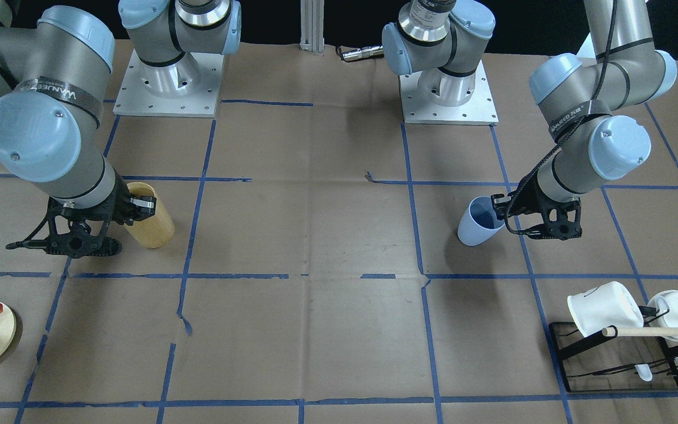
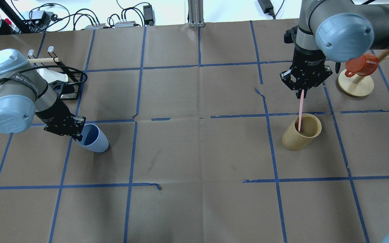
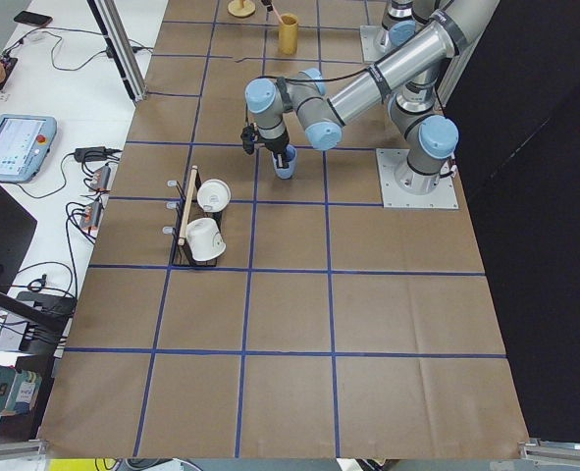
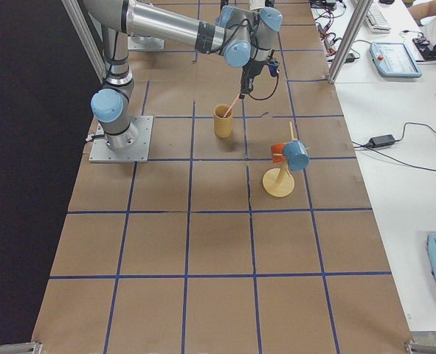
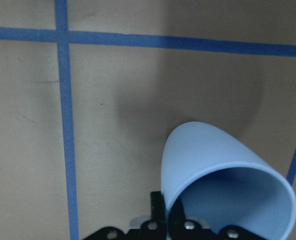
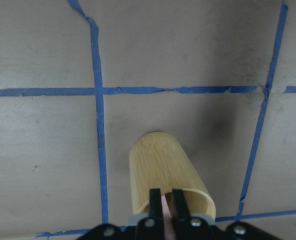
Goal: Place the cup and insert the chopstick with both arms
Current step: 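Grasp the blue cup with the left gripper while the right grasps the pink chopstick, then carry the blue cup to the table center while the right lifts the chopstick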
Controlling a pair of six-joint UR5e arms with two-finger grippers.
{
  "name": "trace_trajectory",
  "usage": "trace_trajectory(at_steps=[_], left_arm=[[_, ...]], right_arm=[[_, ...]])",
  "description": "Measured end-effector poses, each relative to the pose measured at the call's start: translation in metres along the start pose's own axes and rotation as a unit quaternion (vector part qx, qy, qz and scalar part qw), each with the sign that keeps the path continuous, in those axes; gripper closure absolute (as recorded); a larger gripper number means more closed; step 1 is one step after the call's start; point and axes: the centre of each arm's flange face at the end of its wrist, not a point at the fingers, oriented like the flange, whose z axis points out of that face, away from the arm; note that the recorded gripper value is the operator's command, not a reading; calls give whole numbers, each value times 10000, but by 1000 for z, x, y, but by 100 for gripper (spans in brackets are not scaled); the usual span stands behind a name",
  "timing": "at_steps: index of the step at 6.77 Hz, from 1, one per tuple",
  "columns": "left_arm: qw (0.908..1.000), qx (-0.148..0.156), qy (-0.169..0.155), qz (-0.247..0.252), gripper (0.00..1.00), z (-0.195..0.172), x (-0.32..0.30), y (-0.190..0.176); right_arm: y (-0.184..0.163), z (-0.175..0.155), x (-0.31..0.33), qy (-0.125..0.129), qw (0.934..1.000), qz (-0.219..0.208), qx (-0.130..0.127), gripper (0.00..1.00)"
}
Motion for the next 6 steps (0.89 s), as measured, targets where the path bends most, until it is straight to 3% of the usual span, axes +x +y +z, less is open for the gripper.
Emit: trace_trajectory(at_steps=[3, 6], left_arm=[[9994, 304, -128, -82, 100, -30, 61, -11], [9962, 606, -144, -609, 100, -46, 184, -19]], right_arm=[[-1, -22, 4, 62, 9998, 22, 200, 90], [3, -93, 11, -26, 9986, 63, 527, 89]])
